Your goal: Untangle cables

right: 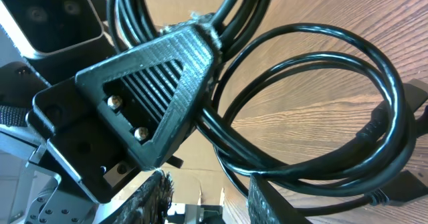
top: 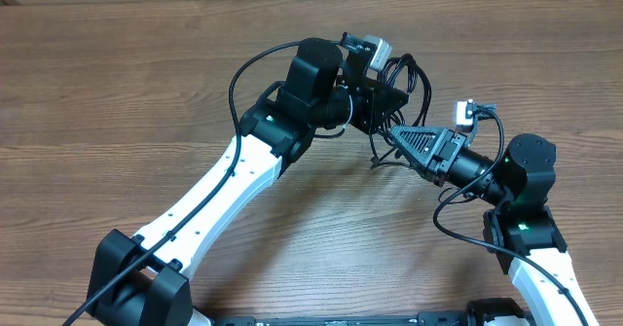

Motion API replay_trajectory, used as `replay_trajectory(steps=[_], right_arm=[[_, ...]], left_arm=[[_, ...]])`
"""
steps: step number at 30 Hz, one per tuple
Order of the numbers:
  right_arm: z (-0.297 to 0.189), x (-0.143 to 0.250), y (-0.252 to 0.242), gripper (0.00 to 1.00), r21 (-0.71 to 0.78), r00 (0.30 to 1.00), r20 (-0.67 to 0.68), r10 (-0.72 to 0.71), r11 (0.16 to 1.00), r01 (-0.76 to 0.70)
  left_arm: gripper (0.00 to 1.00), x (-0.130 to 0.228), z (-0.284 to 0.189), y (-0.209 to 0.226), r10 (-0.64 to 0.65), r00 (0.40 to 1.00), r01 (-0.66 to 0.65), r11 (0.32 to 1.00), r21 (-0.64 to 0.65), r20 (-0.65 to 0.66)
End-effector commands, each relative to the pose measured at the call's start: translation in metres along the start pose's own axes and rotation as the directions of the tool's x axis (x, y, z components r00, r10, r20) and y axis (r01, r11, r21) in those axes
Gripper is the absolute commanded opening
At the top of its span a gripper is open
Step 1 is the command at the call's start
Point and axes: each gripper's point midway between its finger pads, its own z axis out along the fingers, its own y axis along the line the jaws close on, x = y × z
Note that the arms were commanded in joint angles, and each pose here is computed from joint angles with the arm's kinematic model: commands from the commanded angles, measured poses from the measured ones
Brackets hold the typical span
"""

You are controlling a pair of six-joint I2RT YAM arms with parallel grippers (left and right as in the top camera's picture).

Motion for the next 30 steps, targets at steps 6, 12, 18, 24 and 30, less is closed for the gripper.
replay_trajectory(steps=[6, 12, 18, 24, 30], right_arm=[[-0.003, -0.008, -0.018, 0.42, 0.081, 0.986, 0.073, 0.147, 0.985, -0.152], [-0.003, -0.008, -0.018, 0.44, 0.081, 0.982, 0.075, 0.174, 0.980, -0.180], [-0.003, -0.008, -0.018, 0.38, 0.081, 0.982, 0.075, 0.174, 0.980, -0.180], [-0.003, -0.008, -0.018, 0.20, 0.081, 0.982, 0.075, 0.174, 0.980, -0.180], [-0.003, -0.008, -0.018, 0.15, 0.081, 0.982, 0.075, 0.174, 0.980, -0.180]], left_arm=[[0.04, -0.006, -0.002, -0.029, 0.114, 0.993, -0.115, 0.982, 0.148, 0.013], [0.04, -0.007, -0.002, -0.032, 0.123, 0.992, -0.124, 0.979, 0.164, 0.018], [0.04, 0.007, -0.003, -0.056, 0.239, 0.971, -0.229, 0.932, 0.282, -0.002], [0.04, 0.014, 0.000, -0.067, 0.275, 0.961, -0.259, 0.913, 0.314, -0.007], [0.04, 0.019, 0.003, -0.074, 0.280, 0.960, -0.261, 0.908, 0.327, -0.013]])
